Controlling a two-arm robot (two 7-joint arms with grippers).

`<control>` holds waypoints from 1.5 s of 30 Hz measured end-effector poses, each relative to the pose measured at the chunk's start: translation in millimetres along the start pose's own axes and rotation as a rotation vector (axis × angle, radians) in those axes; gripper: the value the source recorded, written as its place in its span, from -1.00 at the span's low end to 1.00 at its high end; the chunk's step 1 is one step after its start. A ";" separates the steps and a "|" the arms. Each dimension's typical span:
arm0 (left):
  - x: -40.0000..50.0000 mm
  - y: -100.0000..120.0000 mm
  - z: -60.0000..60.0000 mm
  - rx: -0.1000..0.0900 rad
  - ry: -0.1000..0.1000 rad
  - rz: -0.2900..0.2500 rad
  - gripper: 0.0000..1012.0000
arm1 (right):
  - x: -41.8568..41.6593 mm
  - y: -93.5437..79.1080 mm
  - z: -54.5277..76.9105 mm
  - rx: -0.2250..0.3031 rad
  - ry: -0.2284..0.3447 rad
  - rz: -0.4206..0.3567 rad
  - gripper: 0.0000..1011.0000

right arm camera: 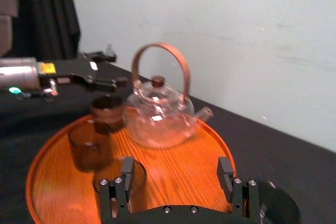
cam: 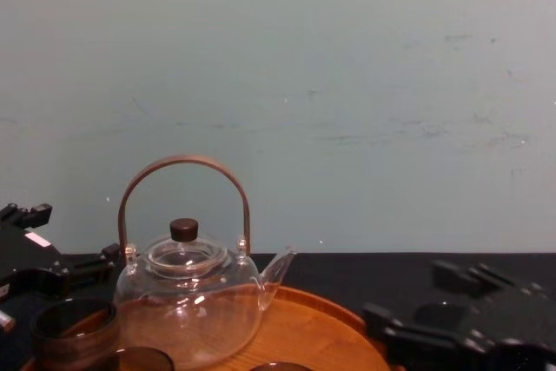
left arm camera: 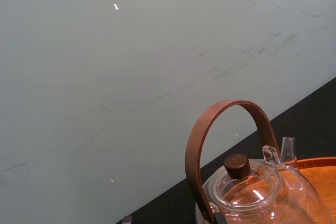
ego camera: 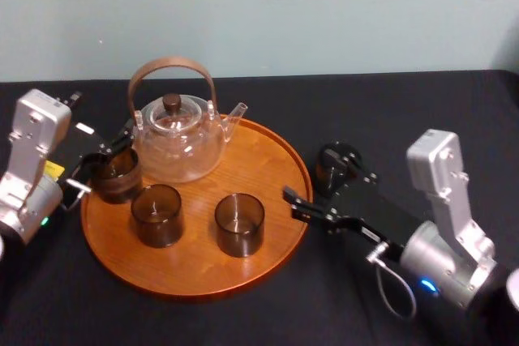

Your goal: Pick up the glass from the table and place it on the tray.

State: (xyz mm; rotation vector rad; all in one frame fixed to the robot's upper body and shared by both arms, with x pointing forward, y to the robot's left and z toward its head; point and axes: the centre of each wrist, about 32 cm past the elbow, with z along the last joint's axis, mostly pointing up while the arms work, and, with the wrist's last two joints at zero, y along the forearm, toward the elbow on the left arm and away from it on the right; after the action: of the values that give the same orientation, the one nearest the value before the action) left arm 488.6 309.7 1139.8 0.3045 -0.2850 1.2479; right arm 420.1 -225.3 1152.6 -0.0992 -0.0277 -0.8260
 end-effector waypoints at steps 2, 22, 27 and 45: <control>0.0 0.0 0.0 0.000 0.000 0.000 0.98 | 2.1 -7.8 -4.2 -0.014 0.009 -0.020 0.98; 0.0 0.0 0.0 0.000 0.000 0.000 0.98 | 19.7 -42.5 -19.8 -0.060 0.044 -0.183 0.98; 0.0 0.0 0.0 0.000 0.000 0.000 0.98 | 23.8 -42.3 -22.7 -0.075 0.046 -0.206 0.98; 0.0 0.0 0.0 0.000 0.000 0.000 0.98 | 38.7 -20.8 -33.5 -0.123 0.050 -0.209 0.98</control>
State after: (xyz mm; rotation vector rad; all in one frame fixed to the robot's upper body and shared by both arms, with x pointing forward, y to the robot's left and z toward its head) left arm 488.6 309.7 1139.8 0.3045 -0.2851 1.2479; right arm 430.6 -270.9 1123.4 -0.1940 0.0612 -1.0388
